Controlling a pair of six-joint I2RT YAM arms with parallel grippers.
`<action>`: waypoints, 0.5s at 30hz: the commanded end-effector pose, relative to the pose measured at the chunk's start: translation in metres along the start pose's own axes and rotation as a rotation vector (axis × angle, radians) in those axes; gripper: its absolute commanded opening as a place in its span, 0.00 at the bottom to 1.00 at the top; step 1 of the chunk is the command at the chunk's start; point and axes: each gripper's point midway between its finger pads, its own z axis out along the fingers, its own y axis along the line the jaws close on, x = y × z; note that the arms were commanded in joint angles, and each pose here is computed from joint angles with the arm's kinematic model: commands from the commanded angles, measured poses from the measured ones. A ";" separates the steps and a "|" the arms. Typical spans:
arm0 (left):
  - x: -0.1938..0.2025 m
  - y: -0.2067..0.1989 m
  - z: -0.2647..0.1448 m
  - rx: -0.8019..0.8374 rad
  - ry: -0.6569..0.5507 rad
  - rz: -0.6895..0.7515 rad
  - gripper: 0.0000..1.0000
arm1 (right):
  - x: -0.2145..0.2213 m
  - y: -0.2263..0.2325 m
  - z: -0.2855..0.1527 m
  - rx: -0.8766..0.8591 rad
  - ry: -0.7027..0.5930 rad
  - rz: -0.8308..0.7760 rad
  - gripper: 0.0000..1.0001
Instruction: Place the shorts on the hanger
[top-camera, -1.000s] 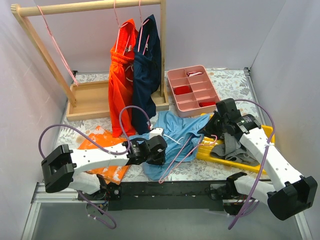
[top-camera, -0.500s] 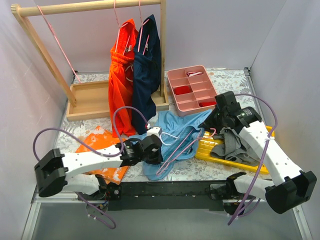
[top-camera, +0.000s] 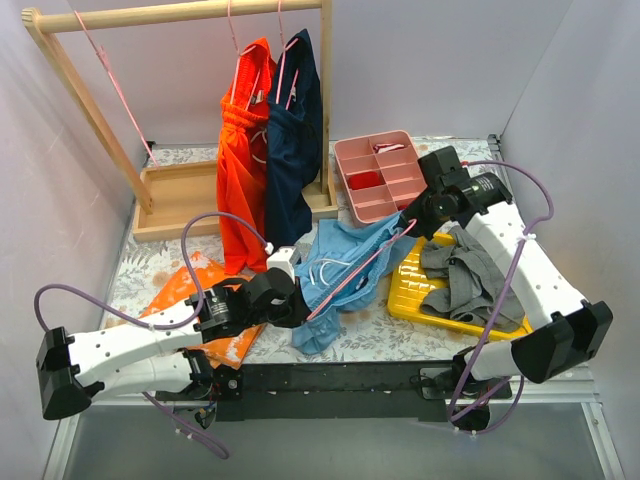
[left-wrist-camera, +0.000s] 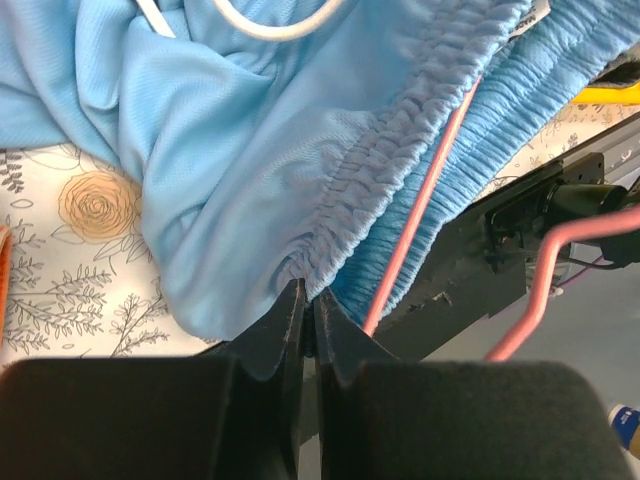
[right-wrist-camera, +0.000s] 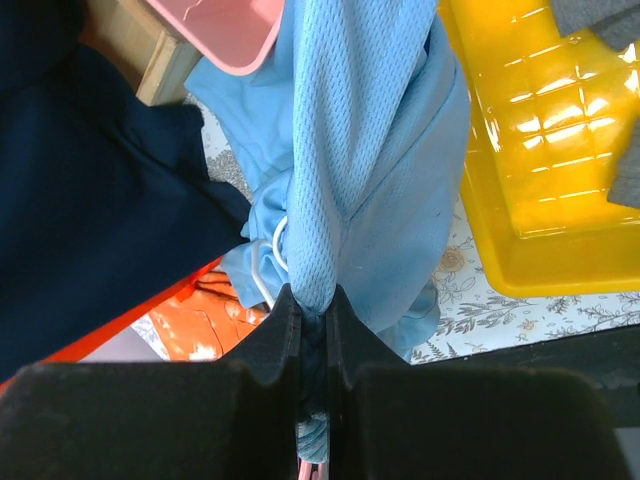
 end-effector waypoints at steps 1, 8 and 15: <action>0.010 0.015 -0.022 -0.046 0.048 -0.001 0.00 | -0.045 0.019 -0.015 -0.008 -0.176 0.069 0.01; -0.001 0.011 -0.047 -0.044 0.040 0.024 0.00 | -0.053 0.014 -0.010 0.038 -0.204 0.065 0.01; -0.013 -0.004 -0.066 -0.008 0.045 0.048 0.00 | -0.048 0.008 -0.001 0.081 -0.185 0.062 0.01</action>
